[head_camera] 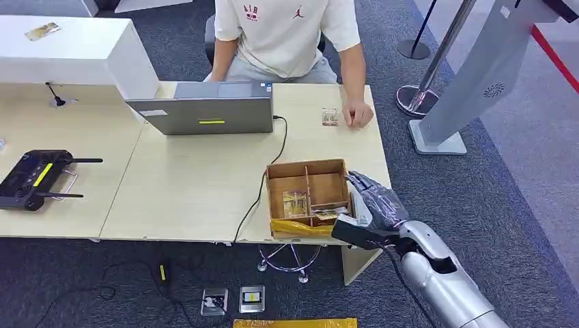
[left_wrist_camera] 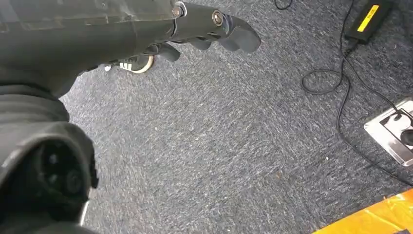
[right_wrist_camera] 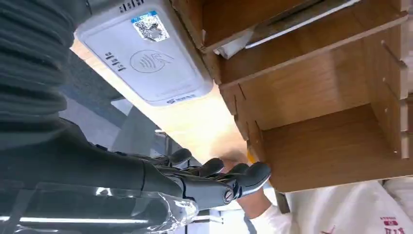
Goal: Pass the card to the sensor for recognition and then transmit it.
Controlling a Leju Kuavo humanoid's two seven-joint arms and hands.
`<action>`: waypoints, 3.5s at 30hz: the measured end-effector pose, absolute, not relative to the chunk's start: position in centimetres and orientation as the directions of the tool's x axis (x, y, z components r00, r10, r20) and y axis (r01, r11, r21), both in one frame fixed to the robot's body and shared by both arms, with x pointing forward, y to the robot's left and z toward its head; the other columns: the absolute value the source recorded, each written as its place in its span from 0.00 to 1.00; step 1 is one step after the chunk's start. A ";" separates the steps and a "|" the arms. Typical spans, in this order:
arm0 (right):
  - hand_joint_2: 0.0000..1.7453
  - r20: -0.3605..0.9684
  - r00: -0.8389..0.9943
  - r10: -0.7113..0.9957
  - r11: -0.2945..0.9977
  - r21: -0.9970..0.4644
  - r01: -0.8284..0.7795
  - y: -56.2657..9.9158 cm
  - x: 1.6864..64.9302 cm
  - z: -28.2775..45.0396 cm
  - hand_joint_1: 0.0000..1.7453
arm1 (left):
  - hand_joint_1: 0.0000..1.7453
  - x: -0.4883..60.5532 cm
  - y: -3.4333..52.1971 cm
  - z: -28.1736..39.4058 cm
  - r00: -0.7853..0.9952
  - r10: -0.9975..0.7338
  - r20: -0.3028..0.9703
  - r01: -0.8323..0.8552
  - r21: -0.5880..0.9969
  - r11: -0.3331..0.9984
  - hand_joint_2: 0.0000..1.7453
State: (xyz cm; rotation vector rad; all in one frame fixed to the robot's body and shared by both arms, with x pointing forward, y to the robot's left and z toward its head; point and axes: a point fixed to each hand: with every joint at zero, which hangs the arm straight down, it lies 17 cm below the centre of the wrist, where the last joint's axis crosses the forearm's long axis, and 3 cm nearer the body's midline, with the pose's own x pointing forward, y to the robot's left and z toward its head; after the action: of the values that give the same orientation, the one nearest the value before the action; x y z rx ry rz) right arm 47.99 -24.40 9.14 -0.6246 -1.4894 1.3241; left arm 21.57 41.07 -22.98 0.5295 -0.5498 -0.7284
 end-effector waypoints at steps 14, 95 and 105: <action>1.00 0.263 -0.494 0.829 0.267 -0.962 -0.063 -20.3 47.7 12.0 0.00 | 0.00 21.5 41.2 -22.9 0.623 -0.732 0.276 0.462 0.626 0.629 0.00; 1.00 0.261 -0.495 0.829 0.385 -0.908 0.166 -22.6 54.7 25.3 1.00 | 0.00 22.8 40.7 -22.5 0.602 -0.746 0.286 0.462 0.637 0.617 0.00; 1.00 0.194 -0.557 0.807 0.407 -0.867 0.287 -21.8 56.0 32.5 1.00 | 0.00 24.0 40.5 -22.1 0.594 -0.747 0.298 0.456 0.640 0.618 0.00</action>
State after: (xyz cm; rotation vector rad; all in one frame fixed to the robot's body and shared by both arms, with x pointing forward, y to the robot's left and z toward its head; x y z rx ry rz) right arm 56.05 -21.82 32.48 -0.9275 -2.0527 1.0970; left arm 24.03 40.50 -22.11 0.5446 -0.5911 -0.7399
